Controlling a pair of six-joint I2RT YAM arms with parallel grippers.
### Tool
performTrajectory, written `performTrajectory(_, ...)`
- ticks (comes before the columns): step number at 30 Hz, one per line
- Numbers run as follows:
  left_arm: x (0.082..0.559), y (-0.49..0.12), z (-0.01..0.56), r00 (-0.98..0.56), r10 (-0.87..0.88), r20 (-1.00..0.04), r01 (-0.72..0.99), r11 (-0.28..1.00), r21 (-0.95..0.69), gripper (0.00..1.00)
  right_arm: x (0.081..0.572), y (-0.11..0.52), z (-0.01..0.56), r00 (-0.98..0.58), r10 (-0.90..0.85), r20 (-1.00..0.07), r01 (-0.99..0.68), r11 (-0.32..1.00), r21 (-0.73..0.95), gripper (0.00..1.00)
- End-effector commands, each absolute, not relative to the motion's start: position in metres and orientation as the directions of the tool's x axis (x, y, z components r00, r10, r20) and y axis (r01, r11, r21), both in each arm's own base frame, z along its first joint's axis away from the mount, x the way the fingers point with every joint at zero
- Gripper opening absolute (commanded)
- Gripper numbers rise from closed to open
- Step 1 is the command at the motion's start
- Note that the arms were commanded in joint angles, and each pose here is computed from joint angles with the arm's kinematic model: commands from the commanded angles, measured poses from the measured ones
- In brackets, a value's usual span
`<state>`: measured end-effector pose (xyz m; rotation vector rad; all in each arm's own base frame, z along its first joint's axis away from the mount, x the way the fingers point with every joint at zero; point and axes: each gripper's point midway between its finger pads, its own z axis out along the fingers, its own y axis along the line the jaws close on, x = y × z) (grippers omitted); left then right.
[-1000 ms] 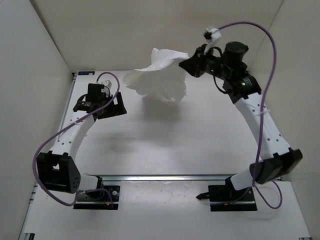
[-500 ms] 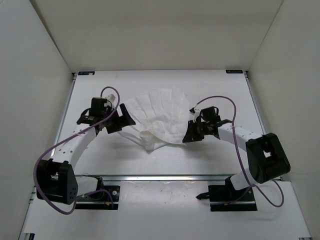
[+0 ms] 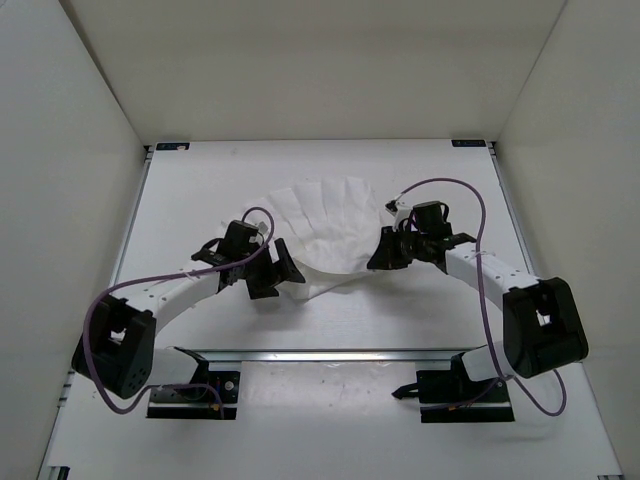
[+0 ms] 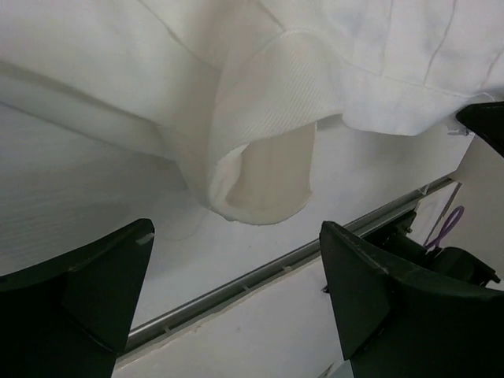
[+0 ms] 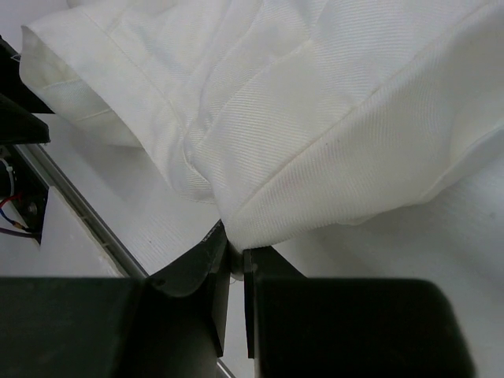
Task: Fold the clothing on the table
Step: Move the skirt to the center of the board, then flatten the skirt out
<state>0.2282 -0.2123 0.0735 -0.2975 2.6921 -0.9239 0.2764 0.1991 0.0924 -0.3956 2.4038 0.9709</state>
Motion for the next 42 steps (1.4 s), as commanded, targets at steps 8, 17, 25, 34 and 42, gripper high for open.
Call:
performTrajectory(8,0.275,-0.173,0.104,-0.738,-0.541,-0.403,-0.221,0.759,-0.613,0.83,0.273,0.197,0.117,-0.76,-0.085,-0.645,-0.518,0.679,0.521,0.0)
performTrajectory(17,0.276,-0.19,0.086,-0.802,-0.457,-0.384,-0.182,0.8,-0.572,0.76,0.274,0.197,0.116,-0.759,-0.068,-0.648,-0.508,0.683,0.524,0.0)
performTrajectory(25,0.268,-0.214,0.081,-0.858,-0.37,-0.357,-0.119,0.819,-0.562,0.56,0.286,0.192,0.119,-0.751,-0.049,-0.658,-0.49,0.71,0.506,0.0)
performTrajectory(34,0.278,-0.202,0.086,-0.899,-0.183,-0.397,-0.017,0.922,-0.386,0.0,0.34,0.156,0.167,-0.693,0.056,-0.719,-0.418,0.781,0.464,0.0)
performTrajectory(42,0.34,-0.054,0.148,-0.771,-0.216,-0.599,-0.196,0.976,-0.1,0.0,0.394,0.086,0.31,-0.431,0.248,-0.868,-0.405,0.806,0.431,0.0)
